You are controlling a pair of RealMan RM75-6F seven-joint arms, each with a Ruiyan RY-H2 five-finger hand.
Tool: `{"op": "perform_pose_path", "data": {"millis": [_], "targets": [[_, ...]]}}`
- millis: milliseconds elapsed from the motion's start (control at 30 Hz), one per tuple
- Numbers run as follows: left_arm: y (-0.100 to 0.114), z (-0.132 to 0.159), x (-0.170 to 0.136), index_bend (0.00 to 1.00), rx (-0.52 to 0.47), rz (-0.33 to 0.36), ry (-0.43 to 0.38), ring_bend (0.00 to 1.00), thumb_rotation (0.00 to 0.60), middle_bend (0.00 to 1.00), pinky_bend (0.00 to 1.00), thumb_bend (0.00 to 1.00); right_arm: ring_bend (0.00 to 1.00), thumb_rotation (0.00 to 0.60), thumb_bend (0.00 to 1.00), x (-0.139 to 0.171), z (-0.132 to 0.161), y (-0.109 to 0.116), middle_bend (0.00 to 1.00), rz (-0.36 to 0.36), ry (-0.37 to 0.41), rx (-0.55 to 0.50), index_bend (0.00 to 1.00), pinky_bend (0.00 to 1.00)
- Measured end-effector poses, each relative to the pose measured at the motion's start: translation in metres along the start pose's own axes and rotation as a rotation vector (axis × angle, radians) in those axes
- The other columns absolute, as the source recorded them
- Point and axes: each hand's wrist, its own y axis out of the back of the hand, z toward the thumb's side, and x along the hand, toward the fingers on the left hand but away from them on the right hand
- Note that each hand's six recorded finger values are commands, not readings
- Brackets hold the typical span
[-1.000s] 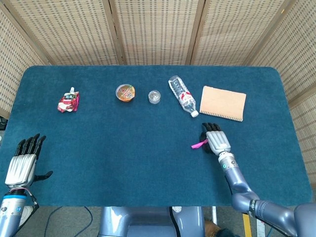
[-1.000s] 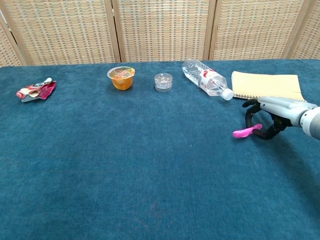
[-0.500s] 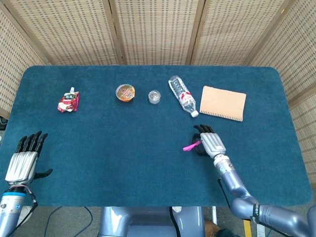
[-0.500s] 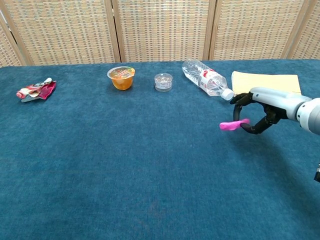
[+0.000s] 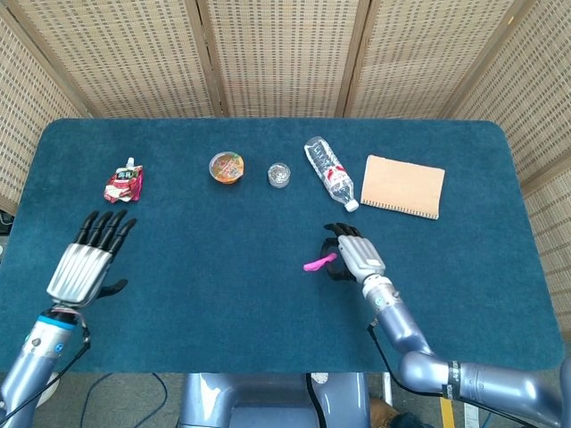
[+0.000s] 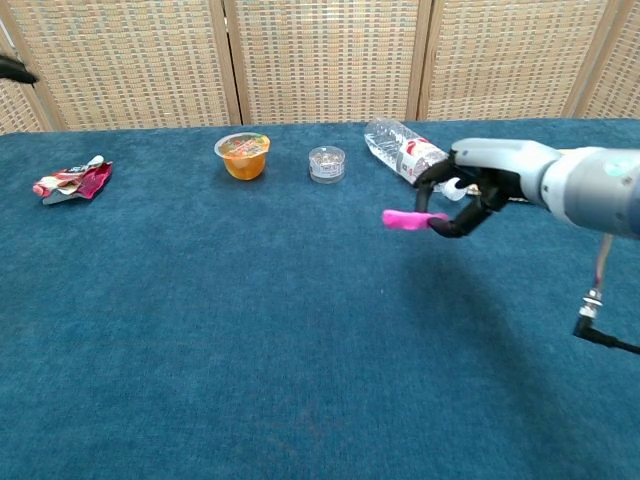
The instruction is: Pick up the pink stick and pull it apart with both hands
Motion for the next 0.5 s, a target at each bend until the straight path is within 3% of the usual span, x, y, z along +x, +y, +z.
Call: {"op": "perform_pose_path", "data": {"millis": [300, 500], "targets": [[0.015, 0.056, 0.050, 0.32, 0.017, 0.077, -0.218, 0.00, 0.600, 0.00, 0.00, 0.00, 0.00, 0.600, 0.63, -0.016, 0.056, -0.005, 0.20, 0.012, -0.014, -0.109, 0.66, 0.00], [0.020, 0.102, 0.076, 0.41, 0.016, 0.137, -0.350, 0.00, 0.600, 0.00, 0.00, 0.07, 0.00, 0.600, 0.63, -0.021, 0.083, -0.019, 0.20, 0.030, -0.021, -0.157, 0.66, 0.00]]}}
